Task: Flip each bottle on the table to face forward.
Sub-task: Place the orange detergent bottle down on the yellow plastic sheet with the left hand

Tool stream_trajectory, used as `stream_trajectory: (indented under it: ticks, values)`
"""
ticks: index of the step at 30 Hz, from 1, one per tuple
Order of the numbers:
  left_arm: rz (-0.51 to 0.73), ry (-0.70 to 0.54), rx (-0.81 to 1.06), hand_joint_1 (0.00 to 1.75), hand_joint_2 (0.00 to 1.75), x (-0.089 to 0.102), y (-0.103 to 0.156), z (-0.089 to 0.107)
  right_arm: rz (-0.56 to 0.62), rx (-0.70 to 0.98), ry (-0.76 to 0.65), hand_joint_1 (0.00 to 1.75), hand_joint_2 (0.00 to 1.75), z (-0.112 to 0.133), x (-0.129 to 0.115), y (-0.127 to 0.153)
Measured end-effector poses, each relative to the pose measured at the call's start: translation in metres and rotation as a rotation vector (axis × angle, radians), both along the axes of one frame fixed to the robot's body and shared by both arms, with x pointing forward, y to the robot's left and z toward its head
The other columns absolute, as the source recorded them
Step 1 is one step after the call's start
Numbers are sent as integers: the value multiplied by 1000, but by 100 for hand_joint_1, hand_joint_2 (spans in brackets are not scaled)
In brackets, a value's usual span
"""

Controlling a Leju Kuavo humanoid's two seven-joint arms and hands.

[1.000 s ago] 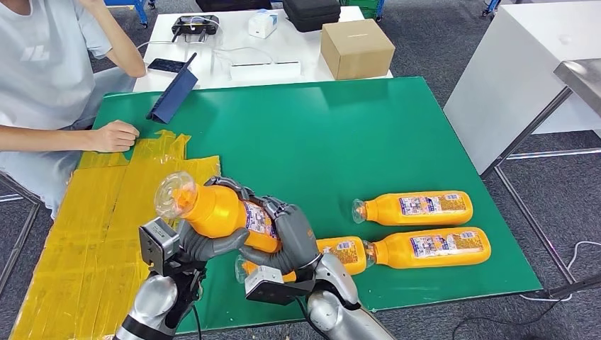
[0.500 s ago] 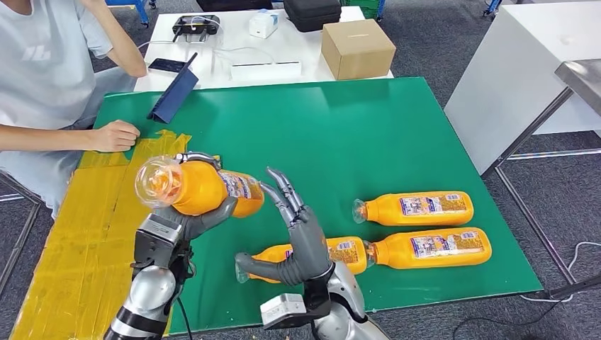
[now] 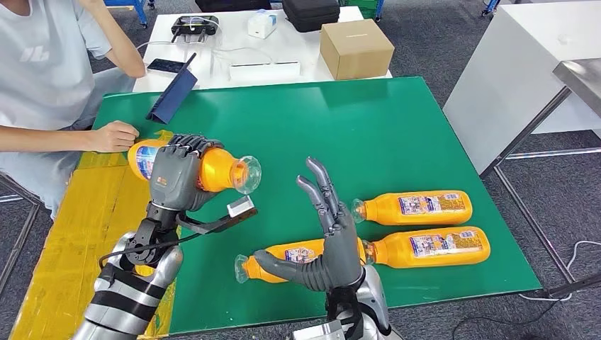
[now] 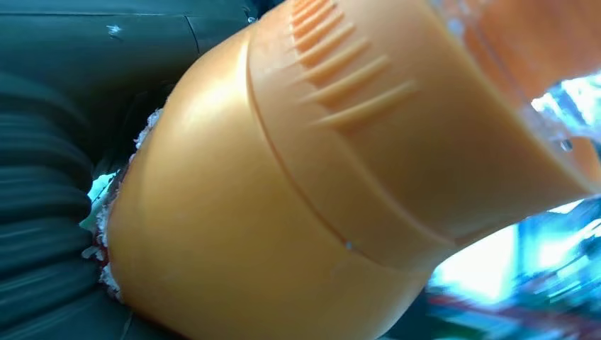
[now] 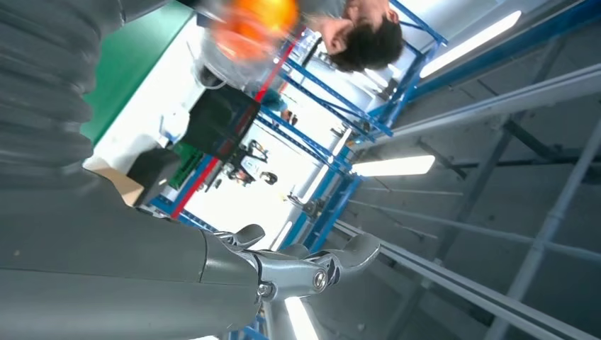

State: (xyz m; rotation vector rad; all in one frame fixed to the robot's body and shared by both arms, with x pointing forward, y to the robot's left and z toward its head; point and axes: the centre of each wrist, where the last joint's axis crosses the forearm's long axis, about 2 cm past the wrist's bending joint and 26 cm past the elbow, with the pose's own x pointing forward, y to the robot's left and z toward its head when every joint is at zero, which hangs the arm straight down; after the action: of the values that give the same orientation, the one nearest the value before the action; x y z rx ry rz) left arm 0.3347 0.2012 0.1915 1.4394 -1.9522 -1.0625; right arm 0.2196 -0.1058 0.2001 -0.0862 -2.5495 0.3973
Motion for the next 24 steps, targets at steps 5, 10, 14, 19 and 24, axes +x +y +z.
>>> stream_trajectory:
  ticks: [5, 10, 14, 19, 24]
  values:
    - [133, 124, 143, 175, 175, 22, 13, -23, 19, 14, -36, 0, 175, 7, -3, -5]
    - [182, 225, 252, 175, 175, 36, 18, -36, 24, 20, -69, 0, 175, 12, -6, -10]
    - [194, 270, 300, 175, 175, 41, 20, -42, 24, 20, -79, 0, 175, 14, -7, -11]
    - [276, 392, 374, 175, 175, 51, 26, -49, 30, 5, -81, 0, 175, 15, -8, -12]
    - [416, 497, 411, 175, 175, 65, 43, -60, 33, -9, -65, 0, 175, 15, -7, -12]
